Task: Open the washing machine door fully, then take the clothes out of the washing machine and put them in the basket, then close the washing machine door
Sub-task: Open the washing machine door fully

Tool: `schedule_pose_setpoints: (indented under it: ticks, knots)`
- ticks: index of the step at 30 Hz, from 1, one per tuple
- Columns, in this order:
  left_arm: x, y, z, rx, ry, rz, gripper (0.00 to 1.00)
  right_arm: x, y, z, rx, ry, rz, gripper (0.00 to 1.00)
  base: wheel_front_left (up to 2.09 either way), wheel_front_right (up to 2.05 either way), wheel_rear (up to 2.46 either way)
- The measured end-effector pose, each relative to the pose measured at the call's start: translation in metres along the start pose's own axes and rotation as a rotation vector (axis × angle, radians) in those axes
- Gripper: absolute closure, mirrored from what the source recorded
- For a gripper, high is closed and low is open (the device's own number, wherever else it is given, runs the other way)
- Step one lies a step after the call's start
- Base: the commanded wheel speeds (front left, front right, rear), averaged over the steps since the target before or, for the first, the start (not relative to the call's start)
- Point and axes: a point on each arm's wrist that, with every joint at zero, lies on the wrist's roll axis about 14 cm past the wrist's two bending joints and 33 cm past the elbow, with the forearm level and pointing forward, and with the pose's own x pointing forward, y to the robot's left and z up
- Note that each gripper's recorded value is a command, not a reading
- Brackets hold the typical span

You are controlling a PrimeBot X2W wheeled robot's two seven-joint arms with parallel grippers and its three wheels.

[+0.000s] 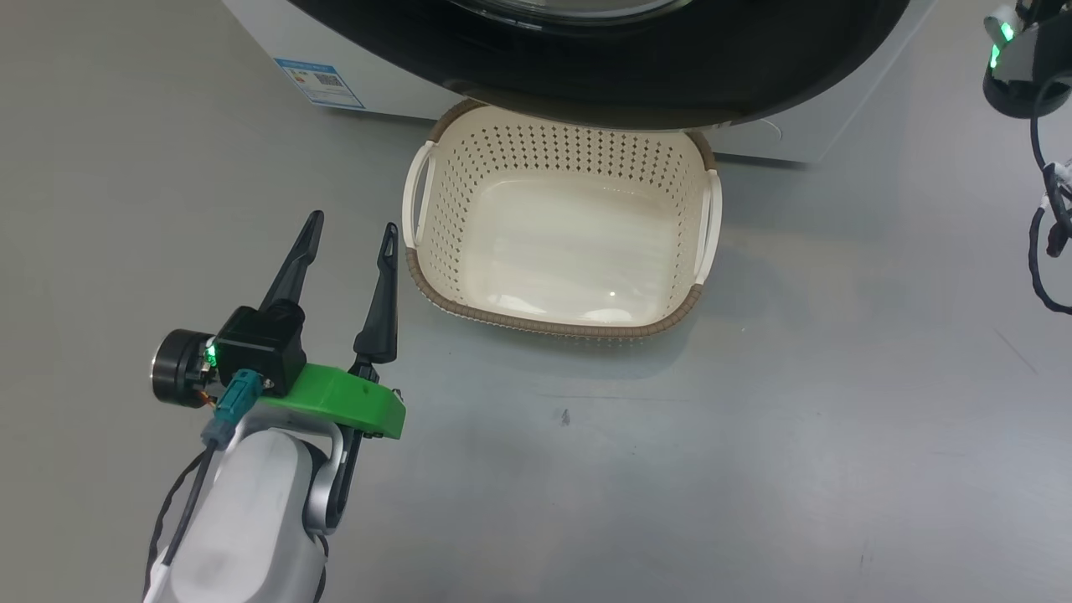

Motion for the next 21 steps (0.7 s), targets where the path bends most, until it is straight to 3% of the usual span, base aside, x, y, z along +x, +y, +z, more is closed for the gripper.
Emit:
schedule_pose_setpoints:
  ticks: [21]
  knots:
    - [-0.014, -0.012, 0.012, -0.006, -0.025, -0.026, 0.0, -0.026, 0.014, -0.055, 0.028, 0.105, 0.047, 1.0, 0.0, 0.0, 0.0]
